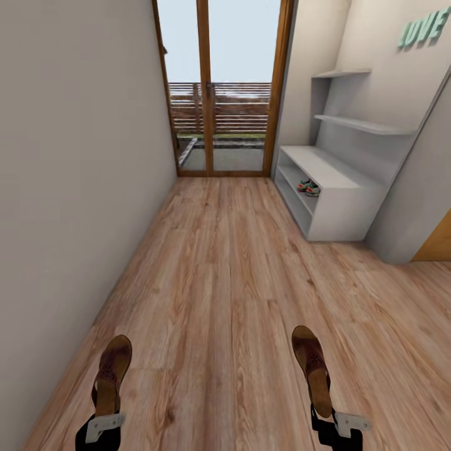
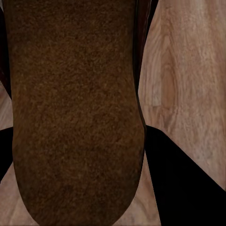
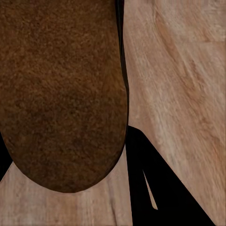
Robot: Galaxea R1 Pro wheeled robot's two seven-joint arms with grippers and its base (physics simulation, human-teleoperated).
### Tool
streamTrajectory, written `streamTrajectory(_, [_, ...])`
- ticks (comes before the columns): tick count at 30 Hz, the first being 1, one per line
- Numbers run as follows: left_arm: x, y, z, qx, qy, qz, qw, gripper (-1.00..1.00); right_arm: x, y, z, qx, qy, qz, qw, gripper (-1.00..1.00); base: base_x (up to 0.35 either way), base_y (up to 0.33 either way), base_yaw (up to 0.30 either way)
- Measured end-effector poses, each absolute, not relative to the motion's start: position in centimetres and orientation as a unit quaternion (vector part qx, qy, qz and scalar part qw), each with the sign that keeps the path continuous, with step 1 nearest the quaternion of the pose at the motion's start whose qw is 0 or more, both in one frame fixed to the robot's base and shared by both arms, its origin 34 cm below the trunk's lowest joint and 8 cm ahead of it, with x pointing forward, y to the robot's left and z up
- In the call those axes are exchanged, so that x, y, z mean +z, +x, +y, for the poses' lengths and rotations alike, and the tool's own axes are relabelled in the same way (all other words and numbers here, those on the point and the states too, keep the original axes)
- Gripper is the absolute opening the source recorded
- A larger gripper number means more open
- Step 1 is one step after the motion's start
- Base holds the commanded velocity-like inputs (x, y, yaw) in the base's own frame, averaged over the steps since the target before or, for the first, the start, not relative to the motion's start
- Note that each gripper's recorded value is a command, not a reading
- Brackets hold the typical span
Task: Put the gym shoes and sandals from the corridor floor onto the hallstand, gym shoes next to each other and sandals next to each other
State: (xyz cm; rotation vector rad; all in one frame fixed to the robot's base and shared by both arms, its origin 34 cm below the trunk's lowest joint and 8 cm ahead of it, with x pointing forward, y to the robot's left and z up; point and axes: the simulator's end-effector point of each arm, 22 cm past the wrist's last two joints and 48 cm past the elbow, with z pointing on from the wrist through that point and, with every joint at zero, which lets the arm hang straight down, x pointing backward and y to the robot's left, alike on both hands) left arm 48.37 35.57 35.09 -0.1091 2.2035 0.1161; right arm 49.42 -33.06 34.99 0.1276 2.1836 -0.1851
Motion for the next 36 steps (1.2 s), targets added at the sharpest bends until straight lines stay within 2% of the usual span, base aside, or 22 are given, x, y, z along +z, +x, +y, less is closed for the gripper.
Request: streamTrajectory(36, [35.08,48.34,35.58,0.047,-0.044,0.891,0.449,-1.00,34.99,49.43,-33.11,-0.075,0.051,0.885,0.456,-1.00,0.337,0.000,0.000])
